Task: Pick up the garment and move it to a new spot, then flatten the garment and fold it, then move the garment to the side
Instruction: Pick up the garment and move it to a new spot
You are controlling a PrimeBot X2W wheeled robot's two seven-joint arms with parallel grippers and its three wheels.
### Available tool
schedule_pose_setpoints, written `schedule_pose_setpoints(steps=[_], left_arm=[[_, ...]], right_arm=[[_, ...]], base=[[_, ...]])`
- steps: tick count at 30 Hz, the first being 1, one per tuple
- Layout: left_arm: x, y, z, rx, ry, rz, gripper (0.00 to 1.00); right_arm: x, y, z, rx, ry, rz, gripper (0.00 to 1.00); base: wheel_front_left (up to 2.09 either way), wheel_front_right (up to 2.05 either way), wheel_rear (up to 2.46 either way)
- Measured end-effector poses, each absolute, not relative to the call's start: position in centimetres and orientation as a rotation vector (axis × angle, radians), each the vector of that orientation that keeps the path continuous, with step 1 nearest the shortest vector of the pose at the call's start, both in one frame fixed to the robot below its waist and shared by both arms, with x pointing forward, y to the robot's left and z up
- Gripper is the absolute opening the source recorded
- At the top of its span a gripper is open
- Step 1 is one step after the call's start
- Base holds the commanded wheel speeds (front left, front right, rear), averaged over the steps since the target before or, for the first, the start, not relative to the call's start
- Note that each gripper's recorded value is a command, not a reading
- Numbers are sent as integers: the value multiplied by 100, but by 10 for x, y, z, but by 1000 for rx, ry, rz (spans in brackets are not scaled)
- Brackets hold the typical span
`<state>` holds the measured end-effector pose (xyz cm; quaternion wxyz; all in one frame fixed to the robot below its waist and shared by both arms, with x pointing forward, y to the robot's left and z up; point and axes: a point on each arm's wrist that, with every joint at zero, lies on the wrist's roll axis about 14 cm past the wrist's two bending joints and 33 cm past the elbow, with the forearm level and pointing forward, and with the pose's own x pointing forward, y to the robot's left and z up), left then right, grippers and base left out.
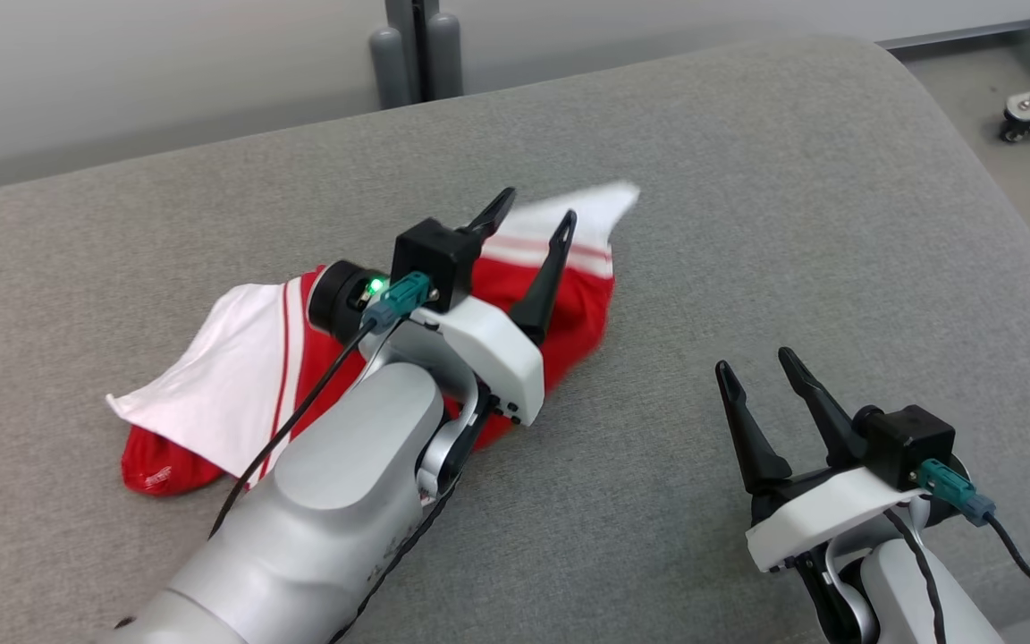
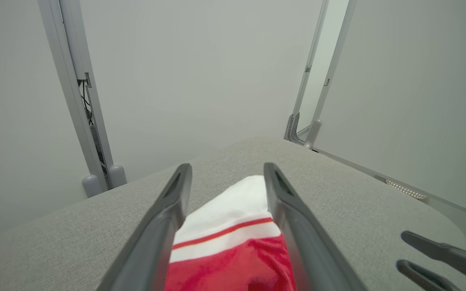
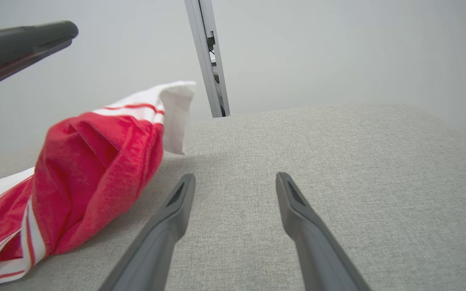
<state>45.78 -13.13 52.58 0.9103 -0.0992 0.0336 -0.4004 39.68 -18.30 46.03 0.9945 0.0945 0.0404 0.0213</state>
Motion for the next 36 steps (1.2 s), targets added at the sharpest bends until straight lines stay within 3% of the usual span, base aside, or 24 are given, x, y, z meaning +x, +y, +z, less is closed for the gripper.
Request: schedule_pose_setpoints(steps=[17,36], left_arm=[[466,-4,495,-225,91,-438,100],[394,141,465,-199,83,-47,100]], right_arm=[[407,-151,475,164,40,141,100],[389,-123,489,157,4,220,100]], base=[[0,0,0],[0,0,0]])
